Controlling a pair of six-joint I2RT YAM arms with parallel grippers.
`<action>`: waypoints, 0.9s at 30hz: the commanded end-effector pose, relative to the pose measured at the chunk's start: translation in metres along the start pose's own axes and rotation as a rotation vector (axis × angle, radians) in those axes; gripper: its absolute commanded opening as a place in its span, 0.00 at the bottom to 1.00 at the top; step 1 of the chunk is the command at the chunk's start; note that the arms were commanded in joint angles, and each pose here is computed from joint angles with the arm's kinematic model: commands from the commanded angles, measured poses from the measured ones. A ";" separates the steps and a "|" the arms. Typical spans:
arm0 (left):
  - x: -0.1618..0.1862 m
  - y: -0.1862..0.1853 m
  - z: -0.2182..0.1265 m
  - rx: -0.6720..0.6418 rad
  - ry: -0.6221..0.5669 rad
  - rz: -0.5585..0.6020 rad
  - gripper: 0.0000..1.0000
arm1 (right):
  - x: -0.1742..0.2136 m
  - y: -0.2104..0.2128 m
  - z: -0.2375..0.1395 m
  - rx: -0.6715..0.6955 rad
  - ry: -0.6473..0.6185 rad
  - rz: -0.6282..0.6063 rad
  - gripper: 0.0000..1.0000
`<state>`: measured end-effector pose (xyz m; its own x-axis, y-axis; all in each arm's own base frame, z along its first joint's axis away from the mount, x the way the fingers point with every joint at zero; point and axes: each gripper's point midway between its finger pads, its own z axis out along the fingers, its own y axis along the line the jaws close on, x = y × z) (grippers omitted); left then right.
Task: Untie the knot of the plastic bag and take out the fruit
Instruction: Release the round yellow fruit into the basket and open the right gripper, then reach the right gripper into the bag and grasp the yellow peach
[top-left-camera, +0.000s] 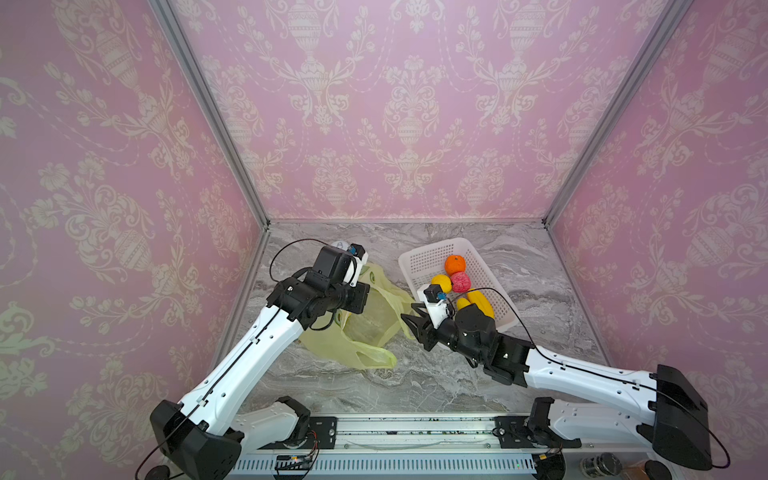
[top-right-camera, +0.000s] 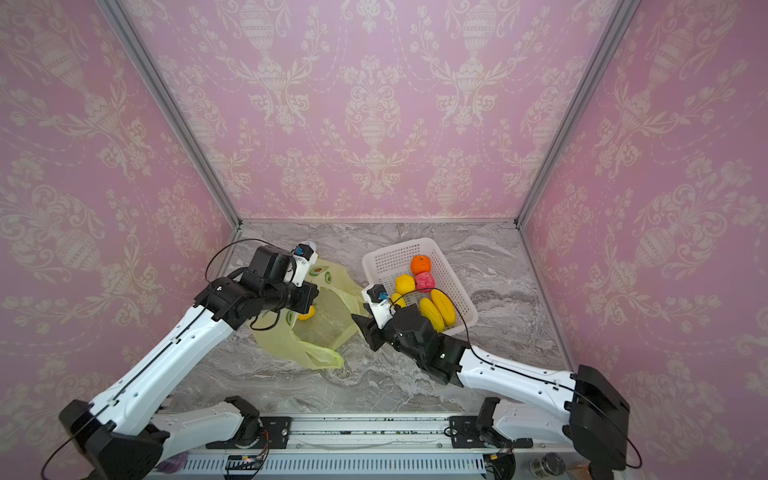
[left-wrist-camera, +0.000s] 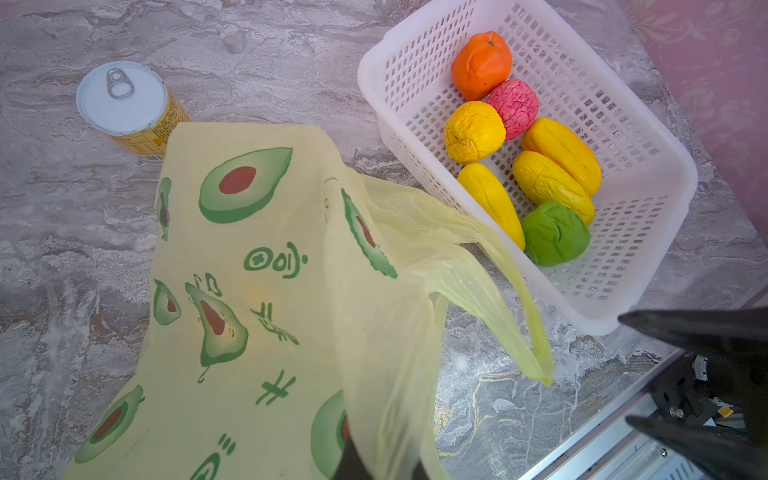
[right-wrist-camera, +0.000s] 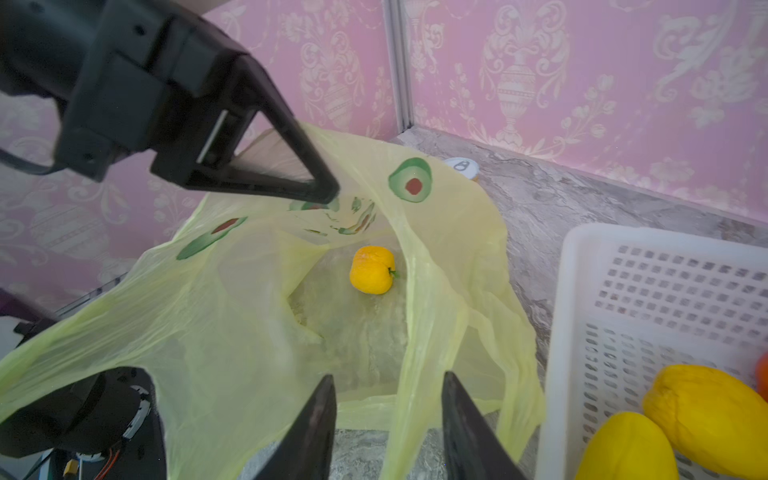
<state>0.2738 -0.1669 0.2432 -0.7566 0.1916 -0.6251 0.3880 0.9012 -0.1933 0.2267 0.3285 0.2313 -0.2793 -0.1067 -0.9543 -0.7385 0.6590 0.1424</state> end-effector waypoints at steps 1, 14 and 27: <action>0.001 0.003 -0.004 -0.009 0.004 -0.006 0.00 | 0.000 0.031 0.019 -0.088 0.017 -0.053 0.38; -0.008 -0.028 -0.030 0.163 -0.094 0.018 0.00 | 0.073 0.058 0.112 -0.108 0.164 -0.036 0.52; -0.002 -0.068 -0.044 0.317 -0.110 0.101 0.00 | 0.106 0.023 0.166 0.141 0.223 -0.057 0.92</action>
<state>0.2340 -0.2044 0.2915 -0.6599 0.1946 -0.7257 0.5782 0.7483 -0.3251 0.2712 0.4571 0.0901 -0.3807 -0.3073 -0.8721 -0.7114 0.6998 0.0640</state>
